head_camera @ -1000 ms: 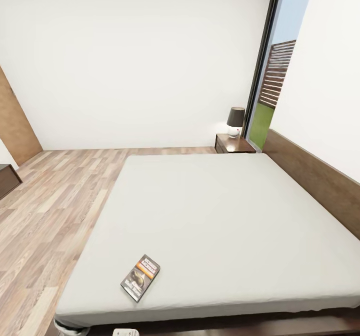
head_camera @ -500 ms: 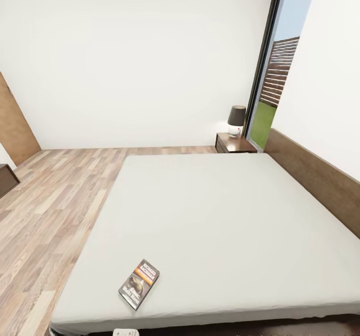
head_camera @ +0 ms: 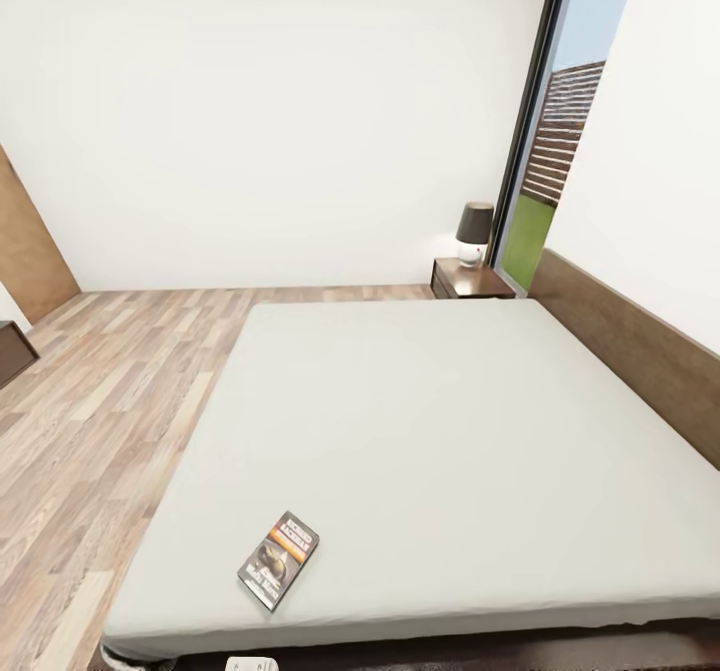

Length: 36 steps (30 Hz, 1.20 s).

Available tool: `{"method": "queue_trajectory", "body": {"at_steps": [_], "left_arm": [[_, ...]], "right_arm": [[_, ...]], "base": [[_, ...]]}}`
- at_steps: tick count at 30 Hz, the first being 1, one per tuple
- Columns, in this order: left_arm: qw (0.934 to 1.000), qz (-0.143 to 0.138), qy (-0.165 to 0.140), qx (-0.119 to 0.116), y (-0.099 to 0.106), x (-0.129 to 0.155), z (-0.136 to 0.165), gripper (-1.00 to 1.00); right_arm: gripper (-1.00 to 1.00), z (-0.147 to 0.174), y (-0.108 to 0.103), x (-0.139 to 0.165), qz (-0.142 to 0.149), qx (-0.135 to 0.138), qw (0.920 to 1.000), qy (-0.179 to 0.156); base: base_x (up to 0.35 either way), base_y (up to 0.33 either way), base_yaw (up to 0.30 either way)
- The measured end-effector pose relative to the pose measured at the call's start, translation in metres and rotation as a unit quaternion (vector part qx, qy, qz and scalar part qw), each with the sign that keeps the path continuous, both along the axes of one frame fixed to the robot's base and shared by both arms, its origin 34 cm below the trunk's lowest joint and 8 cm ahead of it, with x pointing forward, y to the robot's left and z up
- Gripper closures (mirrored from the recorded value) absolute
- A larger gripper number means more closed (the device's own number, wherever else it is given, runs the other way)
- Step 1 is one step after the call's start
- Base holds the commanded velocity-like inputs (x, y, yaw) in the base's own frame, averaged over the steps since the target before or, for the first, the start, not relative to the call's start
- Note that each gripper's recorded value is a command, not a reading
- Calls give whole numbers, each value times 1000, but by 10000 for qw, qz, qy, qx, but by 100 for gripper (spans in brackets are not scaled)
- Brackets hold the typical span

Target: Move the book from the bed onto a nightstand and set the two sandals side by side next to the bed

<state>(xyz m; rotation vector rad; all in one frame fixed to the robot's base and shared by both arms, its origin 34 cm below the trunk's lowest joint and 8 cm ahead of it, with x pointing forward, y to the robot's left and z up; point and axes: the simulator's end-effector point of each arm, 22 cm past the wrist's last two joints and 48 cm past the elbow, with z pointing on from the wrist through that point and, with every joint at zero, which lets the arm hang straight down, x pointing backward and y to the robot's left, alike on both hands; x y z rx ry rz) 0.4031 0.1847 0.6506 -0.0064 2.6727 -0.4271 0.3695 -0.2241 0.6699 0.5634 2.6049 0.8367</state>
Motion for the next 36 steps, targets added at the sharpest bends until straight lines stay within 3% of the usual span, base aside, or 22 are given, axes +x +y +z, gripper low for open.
{"method": "queue_trajectory", "body": {"at_steps": [30,32,36], "left_arm": [[9999,-11,141,-56,-1,-10,-8,-100],[9998,-46,140,-156,-4,-10,-7,-100],[9974,-260,88,-670,-23,-1,4,-100]], "right_arm": [[-100,-8,-4,-10,-10,-24,9999,154],[-100,-9,-5,-11,-13,-29,9998,172],[-100,-10,-6,-13,-17,-29,9998,200]], "base": [[0,0,0],[0,0,0],[0,0,0]]}}
